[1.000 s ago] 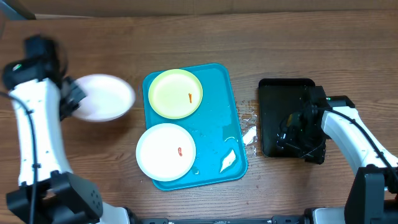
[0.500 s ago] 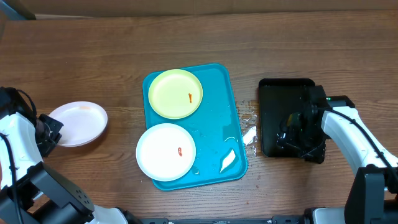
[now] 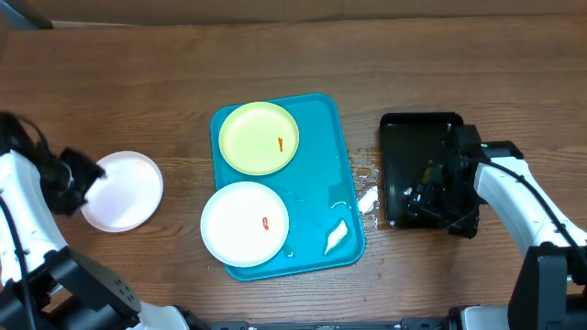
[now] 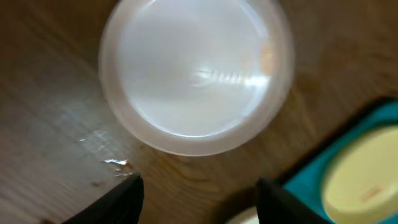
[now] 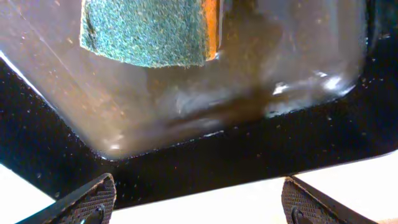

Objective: Clean dirty plates on tray and stack at the side

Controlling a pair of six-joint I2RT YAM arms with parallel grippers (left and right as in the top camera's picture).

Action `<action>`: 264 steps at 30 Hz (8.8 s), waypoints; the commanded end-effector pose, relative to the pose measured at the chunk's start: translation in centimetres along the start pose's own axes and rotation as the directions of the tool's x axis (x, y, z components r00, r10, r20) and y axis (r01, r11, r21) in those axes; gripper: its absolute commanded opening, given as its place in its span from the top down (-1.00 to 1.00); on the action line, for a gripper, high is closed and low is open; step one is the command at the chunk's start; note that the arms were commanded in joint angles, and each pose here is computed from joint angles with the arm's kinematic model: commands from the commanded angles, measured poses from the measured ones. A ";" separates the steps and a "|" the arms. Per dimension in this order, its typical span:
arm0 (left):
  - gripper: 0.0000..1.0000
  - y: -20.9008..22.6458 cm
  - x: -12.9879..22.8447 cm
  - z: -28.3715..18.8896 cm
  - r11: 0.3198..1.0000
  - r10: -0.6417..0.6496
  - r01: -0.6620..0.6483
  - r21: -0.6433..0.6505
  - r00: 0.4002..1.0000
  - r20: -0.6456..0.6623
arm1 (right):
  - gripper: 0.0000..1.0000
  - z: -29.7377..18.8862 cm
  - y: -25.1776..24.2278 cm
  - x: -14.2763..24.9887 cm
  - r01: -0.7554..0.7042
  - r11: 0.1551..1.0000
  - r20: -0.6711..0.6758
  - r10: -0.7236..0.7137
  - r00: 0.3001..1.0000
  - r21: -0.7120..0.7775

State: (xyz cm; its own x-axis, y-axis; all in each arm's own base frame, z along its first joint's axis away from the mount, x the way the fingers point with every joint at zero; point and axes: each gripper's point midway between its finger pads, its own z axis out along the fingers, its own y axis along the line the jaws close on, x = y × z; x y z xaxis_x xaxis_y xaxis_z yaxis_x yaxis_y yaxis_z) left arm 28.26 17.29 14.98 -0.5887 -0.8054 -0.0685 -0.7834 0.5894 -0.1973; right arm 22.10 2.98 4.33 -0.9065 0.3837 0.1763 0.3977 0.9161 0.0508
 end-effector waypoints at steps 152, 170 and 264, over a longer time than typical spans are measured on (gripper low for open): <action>0.92 -7.3 21.9 15.4 0.680 0.732 -0.733 0.002 0.678 -0.068 | 0.92 1.5 2.2 -7.6 -0.039 0.996 0.268 0.060 0.962 -0.084; 0.92 -8.5 22.4 15.4 0.668 0.744 -0.741 0.066 0.666 -0.052 | 0.92 -6.6 17.3 1.2 0.438 0.832 0.252 -0.368 0.895 -0.341; 0.92 -12.7 23.3 12.9 0.582 0.802 -0.780 0.228 0.597 -0.008 | -0.24 -7.4 6.6 -10.3 0.046 0.987 0.364 0.013 0.931 -0.152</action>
State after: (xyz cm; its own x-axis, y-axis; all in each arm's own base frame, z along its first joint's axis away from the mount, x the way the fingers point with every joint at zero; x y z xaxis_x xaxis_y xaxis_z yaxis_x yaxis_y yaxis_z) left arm 25.93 -8.63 1.79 -0.9848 -0.0541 -0.1651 -0.0139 0.9718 -0.2353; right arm 33.17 4.41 5.17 -0.9090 0.4082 -0.0839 0.3967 0.9093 0.1257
